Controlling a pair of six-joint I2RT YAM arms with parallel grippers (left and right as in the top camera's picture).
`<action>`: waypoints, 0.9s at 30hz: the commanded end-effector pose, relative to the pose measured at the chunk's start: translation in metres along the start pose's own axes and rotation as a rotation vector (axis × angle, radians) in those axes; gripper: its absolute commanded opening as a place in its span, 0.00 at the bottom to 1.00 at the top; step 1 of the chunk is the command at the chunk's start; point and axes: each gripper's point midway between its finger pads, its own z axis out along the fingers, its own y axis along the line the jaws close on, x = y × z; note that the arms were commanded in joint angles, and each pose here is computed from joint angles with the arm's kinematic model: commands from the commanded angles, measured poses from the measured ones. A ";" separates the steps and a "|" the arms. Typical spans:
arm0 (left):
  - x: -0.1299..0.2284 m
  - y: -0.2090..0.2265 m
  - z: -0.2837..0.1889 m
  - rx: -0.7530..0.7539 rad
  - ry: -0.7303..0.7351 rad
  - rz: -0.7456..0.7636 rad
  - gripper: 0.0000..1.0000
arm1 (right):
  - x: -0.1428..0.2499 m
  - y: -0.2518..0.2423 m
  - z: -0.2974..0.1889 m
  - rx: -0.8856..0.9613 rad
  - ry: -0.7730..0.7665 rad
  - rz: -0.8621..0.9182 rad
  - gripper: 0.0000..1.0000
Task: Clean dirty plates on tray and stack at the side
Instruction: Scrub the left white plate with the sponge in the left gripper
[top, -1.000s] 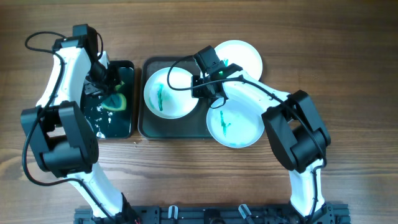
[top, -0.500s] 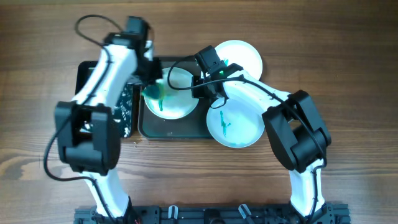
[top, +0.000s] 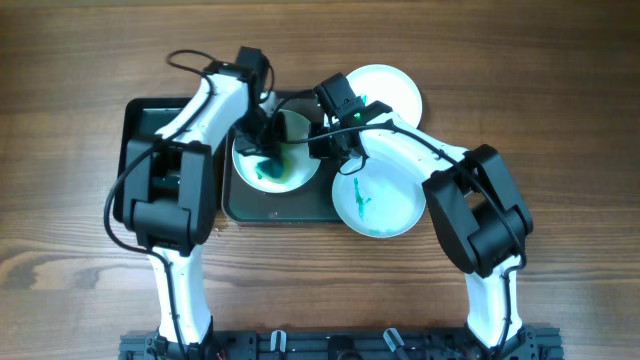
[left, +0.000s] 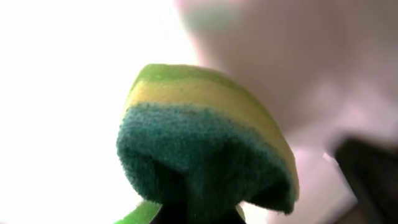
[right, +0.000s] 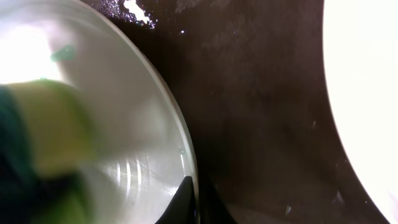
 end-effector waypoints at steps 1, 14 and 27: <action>0.015 -0.041 0.010 0.201 0.076 0.156 0.04 | 0.024 -0.022 0.018 0.064 0.072 0.020 0.04; -0.011 0.096 -0.020 -0.540 -0.173 -0.372 0.04 | 0.024 -0.022 0.018 0.063 0.070 0.020 0.04; -0.039 0.014 0.005 -0.122 -0.149 0.072 0.04 | 0.027 -0.023 0.018 0.071 0.082 0.022 0.04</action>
